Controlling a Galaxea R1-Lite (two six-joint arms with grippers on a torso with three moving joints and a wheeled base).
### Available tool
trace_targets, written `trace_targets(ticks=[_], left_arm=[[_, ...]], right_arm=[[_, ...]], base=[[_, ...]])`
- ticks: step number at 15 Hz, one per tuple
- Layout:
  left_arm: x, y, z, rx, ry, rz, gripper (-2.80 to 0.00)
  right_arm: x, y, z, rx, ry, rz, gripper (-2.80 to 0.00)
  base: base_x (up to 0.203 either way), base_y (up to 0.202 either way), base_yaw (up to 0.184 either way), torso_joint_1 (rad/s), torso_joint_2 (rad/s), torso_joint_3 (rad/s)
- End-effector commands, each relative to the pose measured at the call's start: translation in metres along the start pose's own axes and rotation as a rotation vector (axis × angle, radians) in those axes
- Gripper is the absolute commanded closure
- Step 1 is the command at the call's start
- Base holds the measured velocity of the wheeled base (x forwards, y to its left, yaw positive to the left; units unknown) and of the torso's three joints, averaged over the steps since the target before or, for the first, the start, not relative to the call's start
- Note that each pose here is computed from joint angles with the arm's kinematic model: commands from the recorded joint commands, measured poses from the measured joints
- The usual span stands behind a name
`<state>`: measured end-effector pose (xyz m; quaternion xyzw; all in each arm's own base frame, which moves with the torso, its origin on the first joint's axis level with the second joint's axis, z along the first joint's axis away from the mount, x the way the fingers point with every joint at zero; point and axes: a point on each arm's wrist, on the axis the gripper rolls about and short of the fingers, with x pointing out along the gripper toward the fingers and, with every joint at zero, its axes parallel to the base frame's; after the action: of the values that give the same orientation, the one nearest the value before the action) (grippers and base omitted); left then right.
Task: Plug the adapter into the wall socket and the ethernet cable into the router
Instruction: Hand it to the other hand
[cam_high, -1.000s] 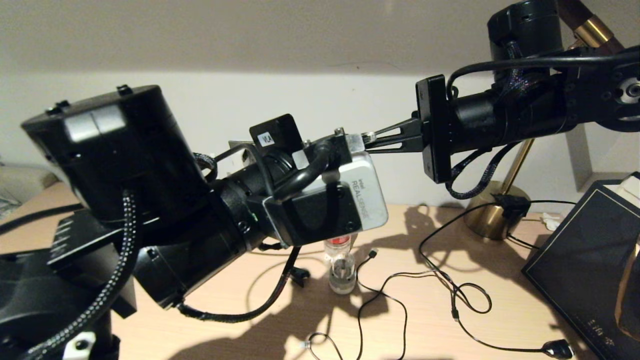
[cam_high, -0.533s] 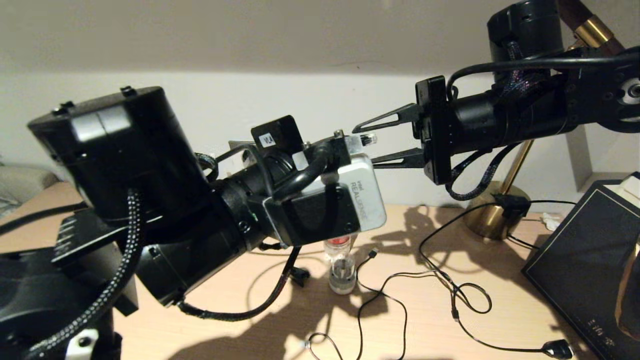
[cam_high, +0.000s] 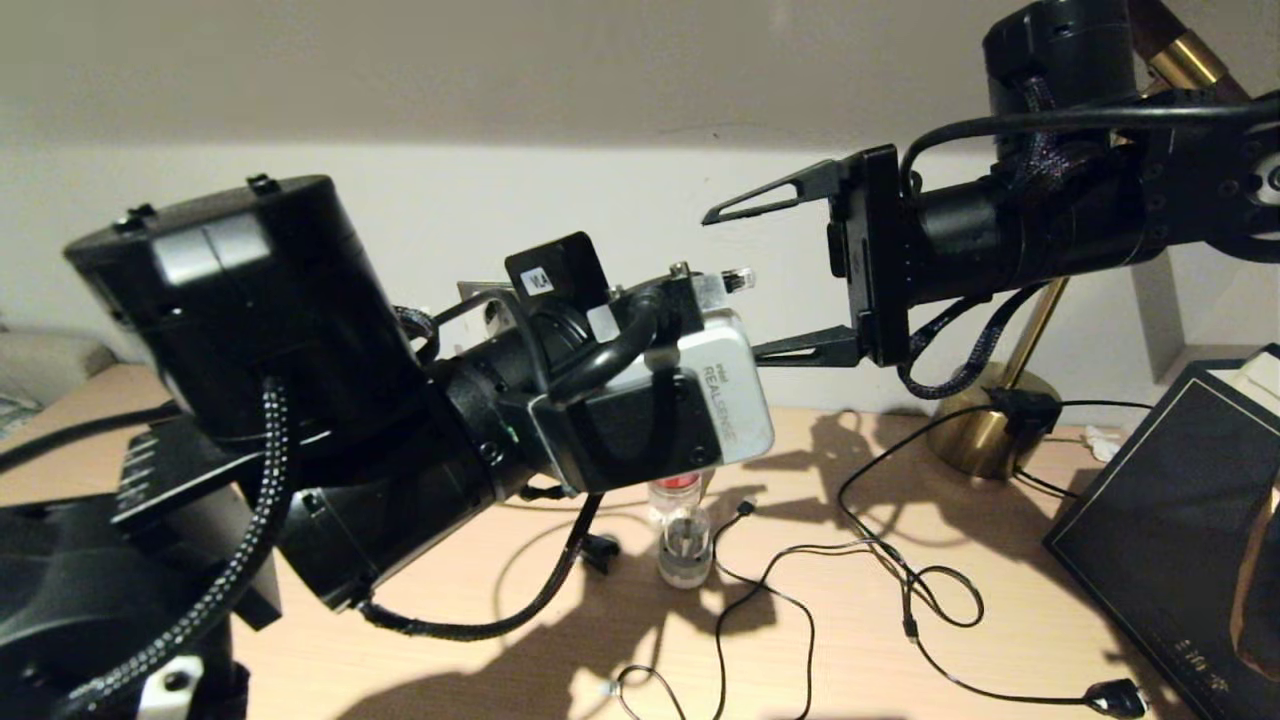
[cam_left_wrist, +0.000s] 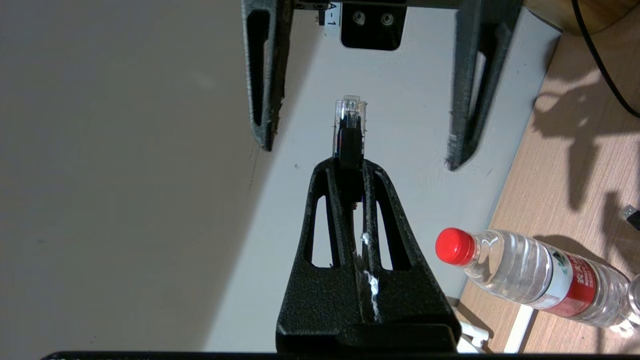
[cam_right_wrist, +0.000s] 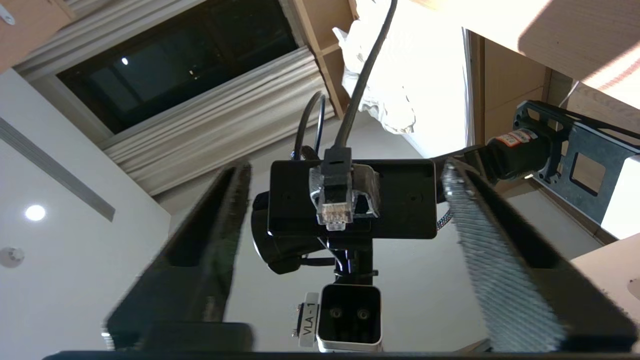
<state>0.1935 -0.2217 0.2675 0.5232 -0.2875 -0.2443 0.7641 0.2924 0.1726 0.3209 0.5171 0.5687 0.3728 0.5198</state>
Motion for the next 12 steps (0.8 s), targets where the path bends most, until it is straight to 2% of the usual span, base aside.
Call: trace_targets(ticks=[1,12], left_arm=[[0.0010,-0.0009,-0.0008,0.007,0.003,0.001,0.00],[0.0036,-0.0032,-0.0005,0.006,-0.009,-0.001,0.00]], right_arm=[[0.0001,0.0002,-0.0012,0.008,0.008,0.000,0.00],[0.0016,-0.0009,0.0000,0.010,0.010,-0.003,0.00]], base=[[0.000,0.000,0.000,0.000,0.00,0.000],[0.000,0.000,0.000,0.000,0.00,0.000]])
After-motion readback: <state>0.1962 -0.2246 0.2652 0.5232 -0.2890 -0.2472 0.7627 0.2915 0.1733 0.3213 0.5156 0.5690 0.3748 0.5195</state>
